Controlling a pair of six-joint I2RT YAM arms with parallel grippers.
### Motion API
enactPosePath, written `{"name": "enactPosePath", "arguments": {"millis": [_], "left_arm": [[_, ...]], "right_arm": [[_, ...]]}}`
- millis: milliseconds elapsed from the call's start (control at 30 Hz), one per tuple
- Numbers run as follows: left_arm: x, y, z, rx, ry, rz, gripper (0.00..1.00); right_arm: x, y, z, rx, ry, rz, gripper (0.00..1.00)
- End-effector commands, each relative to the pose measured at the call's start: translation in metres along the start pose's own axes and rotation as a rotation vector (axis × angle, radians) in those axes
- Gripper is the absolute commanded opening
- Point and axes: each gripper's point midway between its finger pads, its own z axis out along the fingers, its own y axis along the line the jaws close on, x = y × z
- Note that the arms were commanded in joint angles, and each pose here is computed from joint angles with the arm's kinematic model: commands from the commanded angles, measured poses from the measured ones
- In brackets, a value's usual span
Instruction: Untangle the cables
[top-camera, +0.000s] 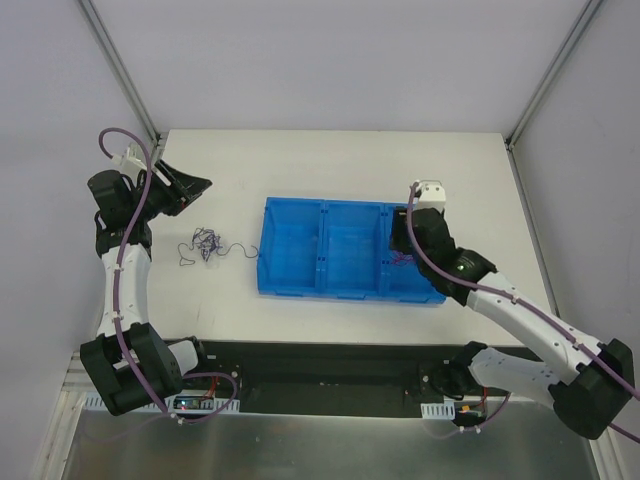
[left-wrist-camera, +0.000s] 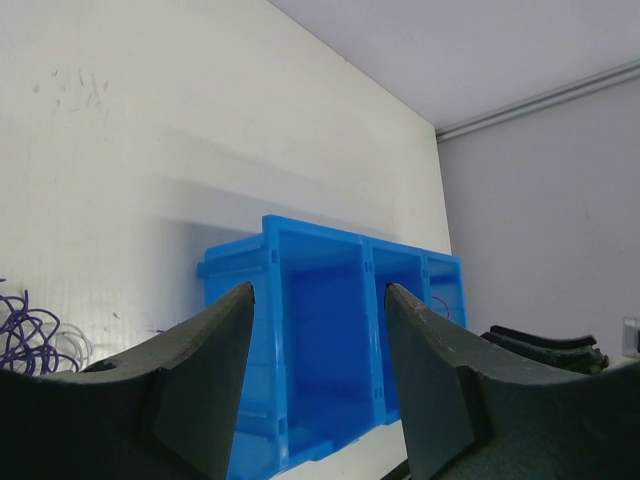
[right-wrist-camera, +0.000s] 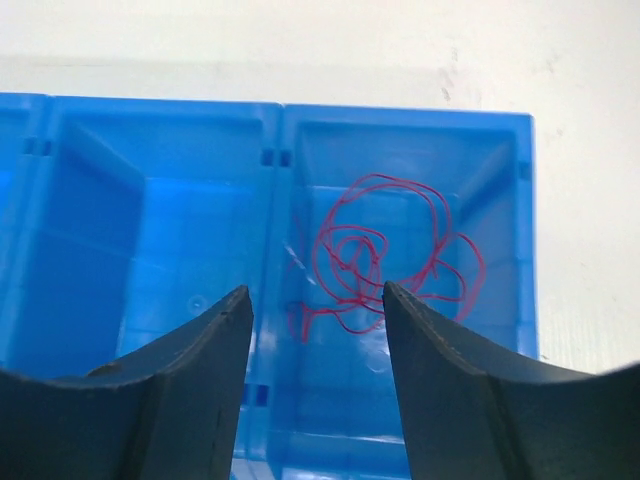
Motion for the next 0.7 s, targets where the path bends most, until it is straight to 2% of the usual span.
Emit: {"name": "enactPosePath", "arguments": {"millis": [0, 133, 233, 333, 433, 500, 533, 667], "left_arm": [[0.0, -0.009, 0.0, 0.042, -0.005, 0.06, 0.52], [-0.002, 0.001, 0.002, -0.004, -0.011, 0.066, 0.45], [-0.003, 0.013, 0.003, -0.074, -0.01, 0.072, 0.45], [0.009, 0.019, -0.004, -0.123, 0.027, 0.038, 0.48], [0.022, 0.024, -0.021, -0.172, 0.04, 0.03, 0.51], [0.028, 0.031, -0.035, -0.247, 0.032, 0.056, 0.52], [0.027, 0.045, -0.044, -0.342, 0.005, 0.075, 0.53], [0.045, 0.103, -0.077, -0.677, -0.063, -0.02, 0.61]], "right_arm": [[-0.043, 0.044, -0.001, -0.171, -0.045, 0.03, 0.59], [-0.082, 0.113, -0.004, -0.413, -0.058, 0.101, 0.61], [-0.106, 0.179, -0.009, -0.571, -0.087, 0.102, 0.64], [-0.126, 0.254, -0.02, -0.752, -0.122, 0.015, 0.69], [-0.129, 0.321, -0.025, -0.931, -0.123, -0.096, 0.7], [-0.136, 0.35, -0.022, -0.997, -0.149, -0.154, 0.71], [-0.134, 0.362, -0.019, -1.025, -0.155, -0.188, 0.72], [-0.13, 0.399, -0.016, -1.154, -0.223, -0.356, 0.77]]}}
